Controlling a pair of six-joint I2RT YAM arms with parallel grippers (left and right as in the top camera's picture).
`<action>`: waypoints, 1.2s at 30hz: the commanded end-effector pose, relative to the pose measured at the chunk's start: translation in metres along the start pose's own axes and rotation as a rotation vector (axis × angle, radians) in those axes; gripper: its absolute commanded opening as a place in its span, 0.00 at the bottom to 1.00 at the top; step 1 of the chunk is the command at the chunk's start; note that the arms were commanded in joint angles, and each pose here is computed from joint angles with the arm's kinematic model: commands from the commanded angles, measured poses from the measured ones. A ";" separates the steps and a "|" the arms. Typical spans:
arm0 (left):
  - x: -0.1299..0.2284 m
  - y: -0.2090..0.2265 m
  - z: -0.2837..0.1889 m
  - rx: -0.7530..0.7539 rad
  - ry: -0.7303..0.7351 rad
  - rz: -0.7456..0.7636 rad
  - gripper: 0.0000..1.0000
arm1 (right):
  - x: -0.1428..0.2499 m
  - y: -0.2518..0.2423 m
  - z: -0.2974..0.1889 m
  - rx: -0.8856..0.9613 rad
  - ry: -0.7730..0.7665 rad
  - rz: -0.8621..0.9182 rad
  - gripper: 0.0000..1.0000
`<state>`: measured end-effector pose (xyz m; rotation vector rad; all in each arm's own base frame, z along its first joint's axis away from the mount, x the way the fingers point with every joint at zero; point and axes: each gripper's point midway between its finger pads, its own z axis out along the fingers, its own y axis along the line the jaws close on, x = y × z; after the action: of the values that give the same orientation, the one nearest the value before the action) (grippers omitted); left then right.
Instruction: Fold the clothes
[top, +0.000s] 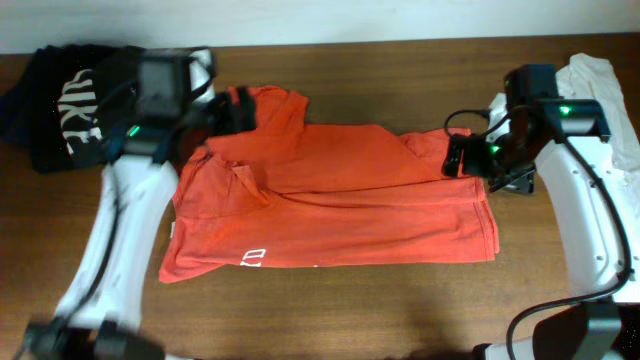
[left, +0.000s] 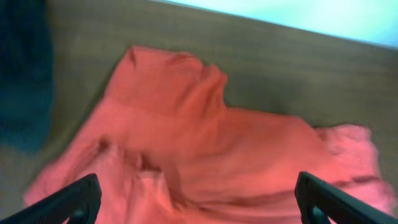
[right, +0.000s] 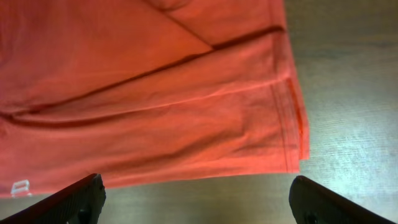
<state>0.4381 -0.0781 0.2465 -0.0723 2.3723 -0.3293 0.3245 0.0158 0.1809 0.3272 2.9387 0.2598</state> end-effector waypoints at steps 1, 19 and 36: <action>-0.027 0.024 0.095 -0.165 -0.016 0.221 0.99 | 0.008 0.019 0.006 -0.015 0.040 -0.107 0.98; 0.051 0.103 0.263 -0.250 0.091 0.257 0.75 | 0.014 0.023 0.007 -0.014 0.062 -0.121 0.99; 0.038 0.025 0.101 0.008 0.261 0.169 0.00 | -0.041 0.002 0.002 0.080 -0.160 -0.108 0.99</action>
<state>0.4974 -0.0662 0.1132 0.1660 2.6318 -0.1270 0.3589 0.0198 0.1823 0.1689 2.8266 0.1348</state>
